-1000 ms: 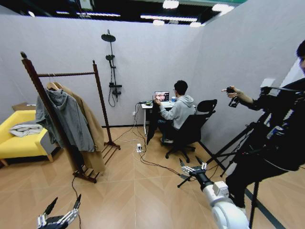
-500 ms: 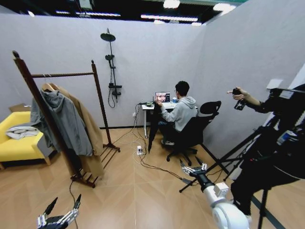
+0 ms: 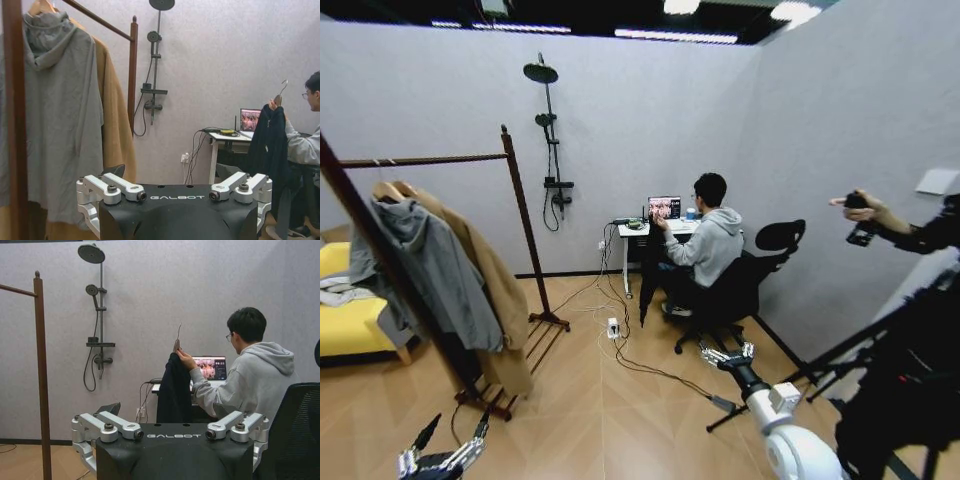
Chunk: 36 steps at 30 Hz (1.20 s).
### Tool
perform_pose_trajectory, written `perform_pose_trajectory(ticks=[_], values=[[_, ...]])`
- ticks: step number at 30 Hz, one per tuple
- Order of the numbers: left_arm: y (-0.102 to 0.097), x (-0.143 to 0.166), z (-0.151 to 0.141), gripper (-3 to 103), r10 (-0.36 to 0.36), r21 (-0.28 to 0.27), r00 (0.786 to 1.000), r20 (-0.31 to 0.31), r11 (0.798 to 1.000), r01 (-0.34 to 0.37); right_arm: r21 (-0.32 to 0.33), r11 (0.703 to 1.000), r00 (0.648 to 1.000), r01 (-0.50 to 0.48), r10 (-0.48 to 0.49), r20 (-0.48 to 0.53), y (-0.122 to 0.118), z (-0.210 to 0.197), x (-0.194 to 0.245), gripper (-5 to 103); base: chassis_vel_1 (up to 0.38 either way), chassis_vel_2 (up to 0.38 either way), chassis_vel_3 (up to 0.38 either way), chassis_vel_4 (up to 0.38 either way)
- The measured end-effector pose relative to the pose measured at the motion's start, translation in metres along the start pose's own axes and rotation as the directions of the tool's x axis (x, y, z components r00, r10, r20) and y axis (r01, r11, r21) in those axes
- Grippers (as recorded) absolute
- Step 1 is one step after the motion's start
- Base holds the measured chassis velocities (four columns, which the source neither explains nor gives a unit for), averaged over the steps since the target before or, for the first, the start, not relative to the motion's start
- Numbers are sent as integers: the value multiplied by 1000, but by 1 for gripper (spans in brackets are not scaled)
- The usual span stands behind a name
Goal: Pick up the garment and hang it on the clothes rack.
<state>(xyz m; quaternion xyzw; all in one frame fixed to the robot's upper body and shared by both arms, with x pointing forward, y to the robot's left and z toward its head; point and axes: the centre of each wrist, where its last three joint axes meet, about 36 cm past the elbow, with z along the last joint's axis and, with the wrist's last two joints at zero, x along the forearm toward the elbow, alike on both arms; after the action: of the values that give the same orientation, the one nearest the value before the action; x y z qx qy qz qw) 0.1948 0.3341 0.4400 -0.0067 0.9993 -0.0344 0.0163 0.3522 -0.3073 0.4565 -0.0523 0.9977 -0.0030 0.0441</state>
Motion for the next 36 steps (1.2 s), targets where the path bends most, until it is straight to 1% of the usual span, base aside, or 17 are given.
perform_pose_trajectory(ticks=[6, 11, 27, 33, 34, 36], values=[[0, 0, 0, 100, 0, 0, 1000, 0, 1000, 0, 16, 1000, 1000, 6, -6, 0, -6, -5, 0, 100, -381, 365, 382, -369], [0, 0, 0, 100, 0, 0, 1000, 0, 1000, 0, 8, 1000, 1000, -7, 7, 2, -13, -9, 2, 100, -352, 359, 359, -348], [0, 0, 0, 100, 0, 0, 1000, 0, 1000, 0, 7, 1000, 1000, -20, 20, 0, -9, -16, 3, 100, -341, 351, 343, -357], [0, 0, 0, 100, 0, 0, 1000, 0, 1000, 0, 18, 997, 997, -73, 73, 3, -11, -26, -4, 100, -269, 265, 239, -262], [0, 0, 0, 100, 0, 0, 1000, 0, 1000, 0, 19, 994, 994, -111, 111, 20, -15, -35, -16, 100, -100, 140, 105, -79], [0, 0, 0, 100, 0, 0, 1000, 0, 1000, 0, 25, 989, 988, -146, 144, 50, -23, -46, -34, 100, -53, 57, 1, -23]])
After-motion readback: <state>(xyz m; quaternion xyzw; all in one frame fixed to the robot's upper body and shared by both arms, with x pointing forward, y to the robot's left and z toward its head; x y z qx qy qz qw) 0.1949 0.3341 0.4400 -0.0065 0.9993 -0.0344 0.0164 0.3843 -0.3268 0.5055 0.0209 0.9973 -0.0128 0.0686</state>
